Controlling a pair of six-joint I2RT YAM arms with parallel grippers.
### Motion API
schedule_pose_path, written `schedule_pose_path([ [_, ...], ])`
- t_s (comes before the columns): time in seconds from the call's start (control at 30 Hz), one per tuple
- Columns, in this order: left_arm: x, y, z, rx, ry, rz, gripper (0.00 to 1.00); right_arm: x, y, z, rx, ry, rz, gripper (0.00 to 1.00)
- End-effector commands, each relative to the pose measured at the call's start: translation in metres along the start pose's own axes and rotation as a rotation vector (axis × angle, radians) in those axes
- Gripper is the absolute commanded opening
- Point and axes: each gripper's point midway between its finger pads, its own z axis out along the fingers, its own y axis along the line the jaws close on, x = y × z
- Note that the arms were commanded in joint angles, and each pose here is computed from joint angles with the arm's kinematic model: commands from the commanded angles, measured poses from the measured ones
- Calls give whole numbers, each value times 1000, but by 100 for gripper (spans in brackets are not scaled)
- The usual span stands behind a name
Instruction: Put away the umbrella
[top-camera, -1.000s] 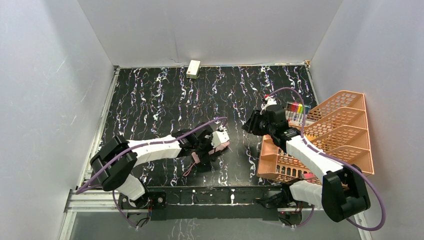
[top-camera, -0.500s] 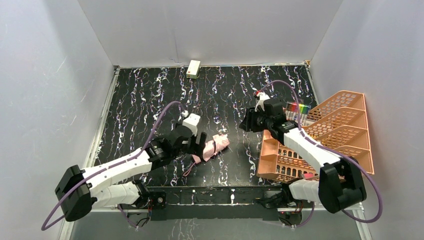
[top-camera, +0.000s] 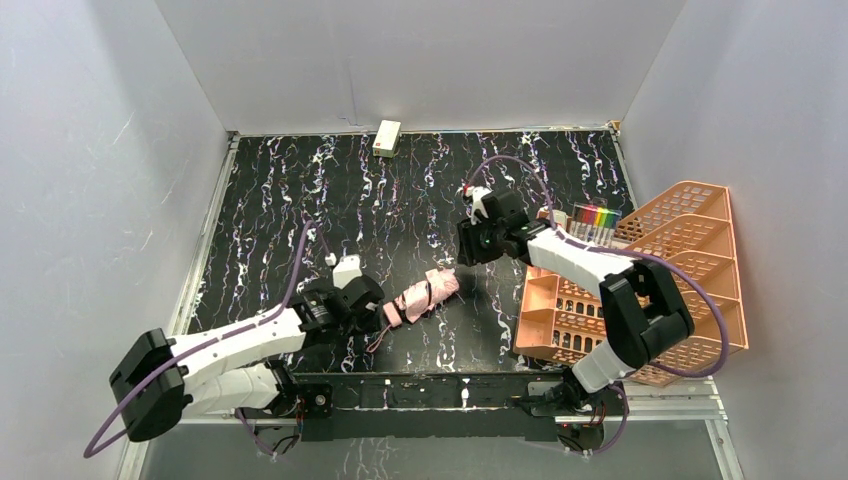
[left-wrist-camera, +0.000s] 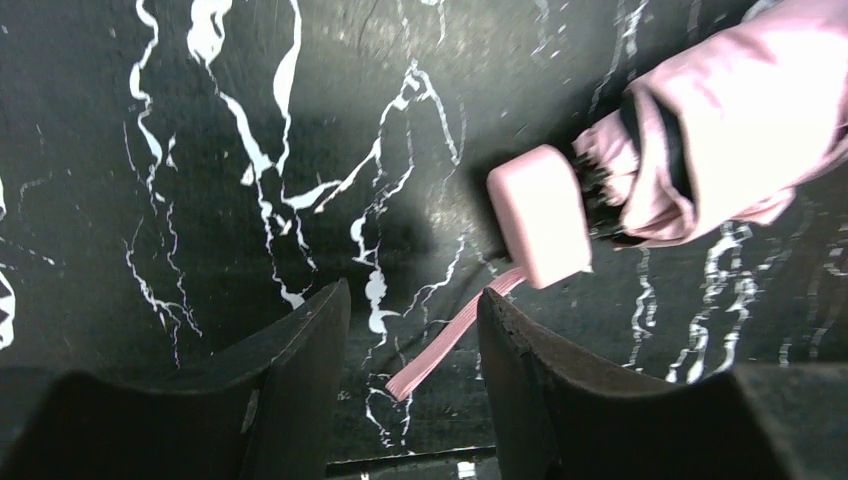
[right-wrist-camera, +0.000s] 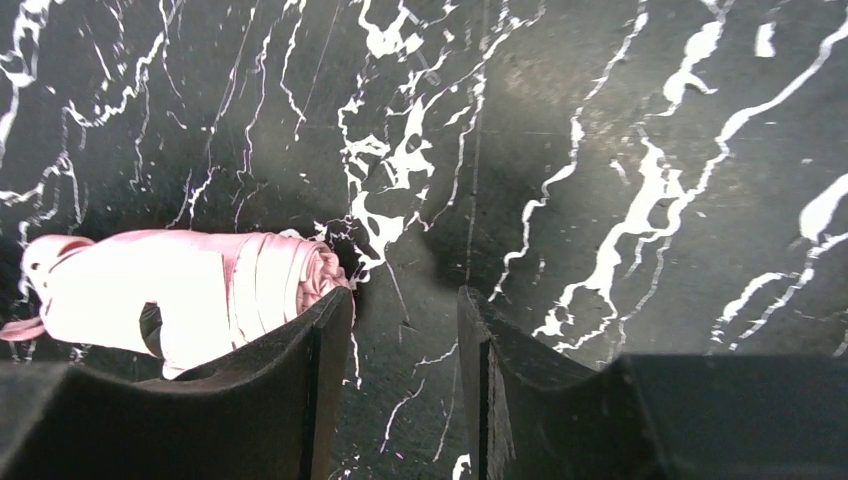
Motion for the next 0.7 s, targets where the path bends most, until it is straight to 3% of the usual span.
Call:
schedule_pose_path([
  [0.0,20,16,6,-93,50,5,47,-7,5,6,57,10,-71,50],
  [0.23,29,14,31,-138,76,97,49,16,10,19,60,95,-76,50],
  [0.67,-30,-14,72,-157,17,211,53,28,21,10,13,72,14,54],
])
